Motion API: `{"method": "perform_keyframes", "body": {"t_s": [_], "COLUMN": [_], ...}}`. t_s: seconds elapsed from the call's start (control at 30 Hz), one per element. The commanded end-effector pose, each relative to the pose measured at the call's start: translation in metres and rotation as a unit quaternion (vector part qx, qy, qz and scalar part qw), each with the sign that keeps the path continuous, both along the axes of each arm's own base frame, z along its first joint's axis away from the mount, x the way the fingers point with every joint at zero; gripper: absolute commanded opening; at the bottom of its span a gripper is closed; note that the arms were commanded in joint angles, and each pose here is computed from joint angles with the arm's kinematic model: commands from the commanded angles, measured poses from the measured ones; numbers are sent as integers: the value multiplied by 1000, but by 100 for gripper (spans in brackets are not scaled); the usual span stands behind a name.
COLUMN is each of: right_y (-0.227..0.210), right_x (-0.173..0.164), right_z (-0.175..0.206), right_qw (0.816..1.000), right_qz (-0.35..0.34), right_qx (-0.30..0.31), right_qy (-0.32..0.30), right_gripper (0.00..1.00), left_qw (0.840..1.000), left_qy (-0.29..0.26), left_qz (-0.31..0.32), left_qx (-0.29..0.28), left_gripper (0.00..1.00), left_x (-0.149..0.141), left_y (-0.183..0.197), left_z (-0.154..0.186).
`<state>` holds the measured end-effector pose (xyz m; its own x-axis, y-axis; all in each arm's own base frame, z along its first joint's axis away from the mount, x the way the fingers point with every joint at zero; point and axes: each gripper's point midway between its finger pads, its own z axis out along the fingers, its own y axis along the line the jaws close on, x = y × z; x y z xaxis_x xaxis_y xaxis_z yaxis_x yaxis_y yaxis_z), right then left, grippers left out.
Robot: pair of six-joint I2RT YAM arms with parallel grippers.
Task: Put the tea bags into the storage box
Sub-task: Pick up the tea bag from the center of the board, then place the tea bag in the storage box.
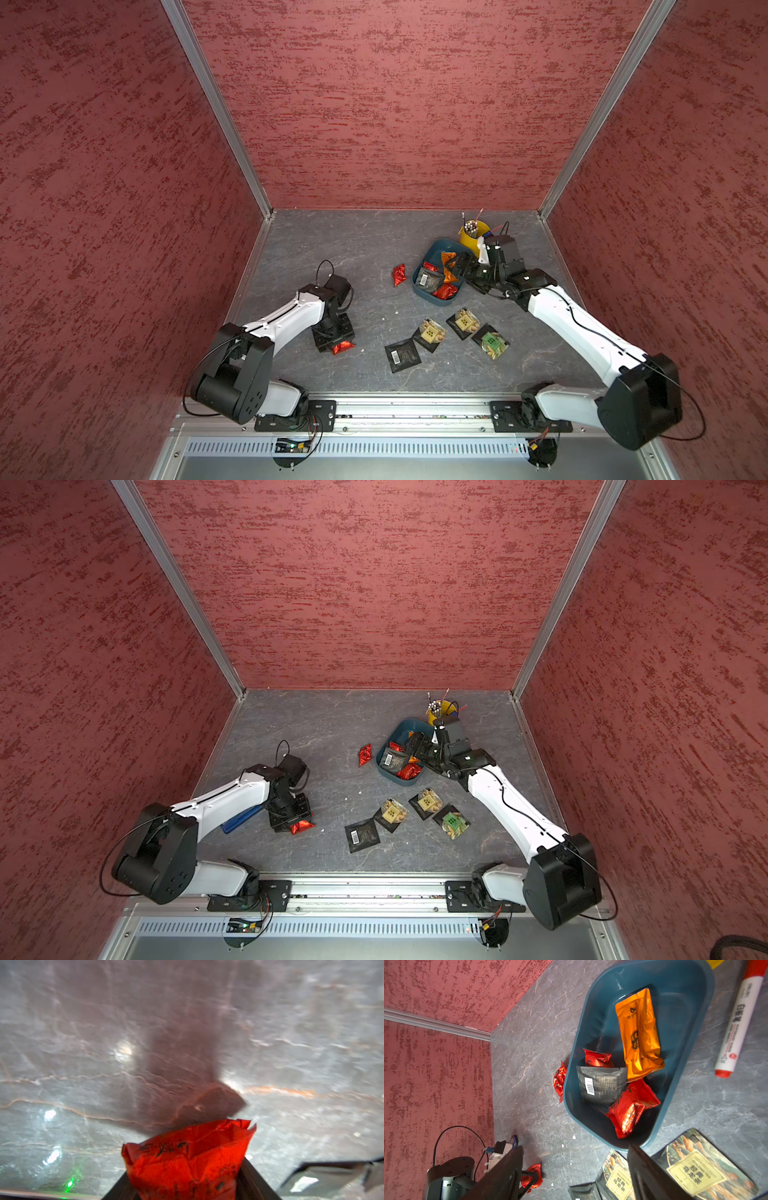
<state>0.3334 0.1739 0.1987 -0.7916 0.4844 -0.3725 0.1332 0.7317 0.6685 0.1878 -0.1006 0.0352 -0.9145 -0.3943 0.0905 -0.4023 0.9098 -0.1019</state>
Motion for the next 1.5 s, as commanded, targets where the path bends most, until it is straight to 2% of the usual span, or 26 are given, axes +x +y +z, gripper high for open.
{"method": "perform_keyframes", "body": {"t_s": [0.0, 0.23, 0.43, 0.7, 0.9, 0.97, 1.07, 1.2, 1.33, 1.47], "right_y": [-11, -20, -34, -45, -47, -48, -48, -46, -47, -47], "right_x": [-10, -26, -39, -53, -61, -62, -61, -59, -59, -60], "right_z": [-12, -31, -33, -42, -51, -54, -54, -53, -53, -57], "right_qw": [999, 998, 996, 993, 992, 992, 992, 992, 992, 992], "right_qz": [-27, -58, -84, -105, -108, -109, -109, -107, -106, -105], "right_qx": [-2, 18, 6, 4, 3, 2, 0, -1, -5, -5], "right_qy": [17, 36, 36, 50, 64, 68, 69, 68, 67, 70], "right_gripper": [84, 84, 84, 84, 84, 84, 84, 84, 84, 84], "left_qw": [998, 986, 971, 952, 943, 940, 938, 942, 942, 949], "left_qy": [-47, -111, -135, -140, -131, -124, -125, -158, -201, -207], "left_qz": [-16, -60, -115, -169, -189, -195, -202, -203, -181, -170], "left_qx": [-40, -105, -162, -212, -242, -249, -251, -216, -197, -165], "left_gripper": [62, 62, 64, 66, 67, 71, 80, 92, 94, 95], "left_x": [23, 76, 128, 188, 207, 207, 206, 213, 224, 224], "left_y": [-23, -82, -149, -228, -268, -277, -284, -265, -227, -189], "left_z": [30, 77, 97, 101, 89, 83, 79, 93, 121, 130]}}
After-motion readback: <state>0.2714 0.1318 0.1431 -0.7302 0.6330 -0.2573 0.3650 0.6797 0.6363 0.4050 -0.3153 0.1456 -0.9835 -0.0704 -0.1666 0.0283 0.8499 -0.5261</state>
